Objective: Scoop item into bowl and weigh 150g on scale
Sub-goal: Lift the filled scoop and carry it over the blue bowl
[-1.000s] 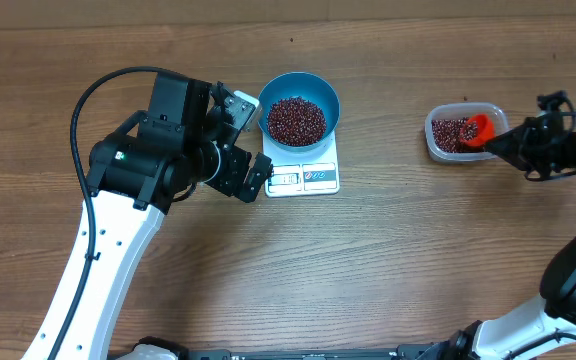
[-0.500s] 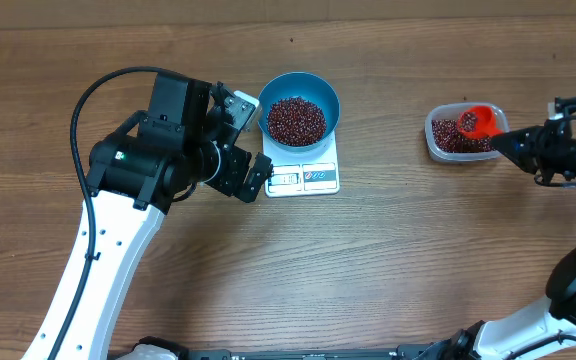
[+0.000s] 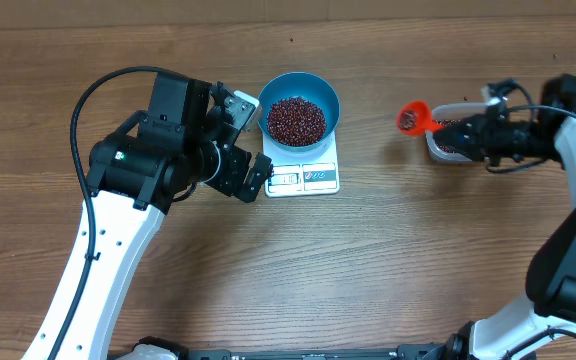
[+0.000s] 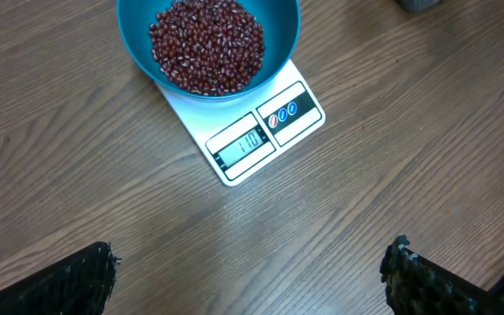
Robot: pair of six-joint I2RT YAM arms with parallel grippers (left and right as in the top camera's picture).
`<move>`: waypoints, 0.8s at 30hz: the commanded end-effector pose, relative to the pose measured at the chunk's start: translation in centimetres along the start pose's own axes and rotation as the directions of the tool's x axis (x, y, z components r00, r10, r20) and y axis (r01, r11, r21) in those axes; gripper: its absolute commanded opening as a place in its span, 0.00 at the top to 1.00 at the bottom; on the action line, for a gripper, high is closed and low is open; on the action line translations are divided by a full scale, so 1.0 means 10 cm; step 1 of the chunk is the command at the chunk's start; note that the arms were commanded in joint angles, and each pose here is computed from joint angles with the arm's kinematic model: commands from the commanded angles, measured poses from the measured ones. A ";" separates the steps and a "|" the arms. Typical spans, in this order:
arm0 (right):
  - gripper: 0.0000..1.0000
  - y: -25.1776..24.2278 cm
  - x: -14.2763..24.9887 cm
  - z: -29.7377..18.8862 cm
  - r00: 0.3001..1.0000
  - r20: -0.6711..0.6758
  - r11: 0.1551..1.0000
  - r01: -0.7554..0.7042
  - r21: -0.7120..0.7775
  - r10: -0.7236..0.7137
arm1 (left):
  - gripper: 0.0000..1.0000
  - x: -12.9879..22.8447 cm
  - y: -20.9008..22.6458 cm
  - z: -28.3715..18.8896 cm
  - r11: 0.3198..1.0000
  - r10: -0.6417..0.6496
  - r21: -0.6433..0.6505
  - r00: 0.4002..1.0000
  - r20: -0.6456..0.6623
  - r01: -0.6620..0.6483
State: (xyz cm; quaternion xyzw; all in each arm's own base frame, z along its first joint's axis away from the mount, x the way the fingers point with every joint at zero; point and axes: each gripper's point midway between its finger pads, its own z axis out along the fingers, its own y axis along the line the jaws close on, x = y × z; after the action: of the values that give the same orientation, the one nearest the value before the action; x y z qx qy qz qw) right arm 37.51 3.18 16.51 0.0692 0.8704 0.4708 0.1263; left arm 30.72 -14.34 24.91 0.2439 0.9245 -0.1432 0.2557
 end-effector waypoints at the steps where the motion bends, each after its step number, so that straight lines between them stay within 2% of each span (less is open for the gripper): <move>1: 0.96 0.34 -0.12 0.10 0.997 -0.009 0.997 0.071 -0.033 -0.071 | 0.00 -0.06 -0.03 -0.06 1.000 0.028 0.007 0.999 0.024 -0.028; 9: 0.96 0.91 -0.12 0.39 0.979 -0.063 0.980 0.192 -0.055 -0.195 | 0.00 -0.06 -0.03 -0.06 1.000 0.028 0.007 0.999 0.024 -0.028; 17: 0.96 1.09 -0.14 0.77 0.958 -0.084 0.955 0.283 0.091 -0.276 | 0.00 -0.06 -0.03 -0.06 1.000 0.028 0.007 0.999 0.024 -0.028; 21: 0.96 1.19 -0.09 0.98 0.934 -0.099 0.926 0.355 0.131 -0.344 | 0.01 -0.06 -0.03 -0.06 1.000 0.028 0.007 0.999 0.024 -0.028; 24: 0.96 1.19 -0.07 1.08 0.914 -0.117 0.885 0.405 0.228 -0.388 | 0.00 -0.06 -0.03 -0.06 1.000 0.028 0.007 0.999 0.024 -0.028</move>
State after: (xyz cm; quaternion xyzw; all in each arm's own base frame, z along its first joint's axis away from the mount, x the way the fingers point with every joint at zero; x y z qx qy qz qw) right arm 40.21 18.04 20.49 -0.1053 0.9058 0.3812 0.1520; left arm 30.71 -14.35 24.92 0.2439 0.9244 -0.1434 0.2557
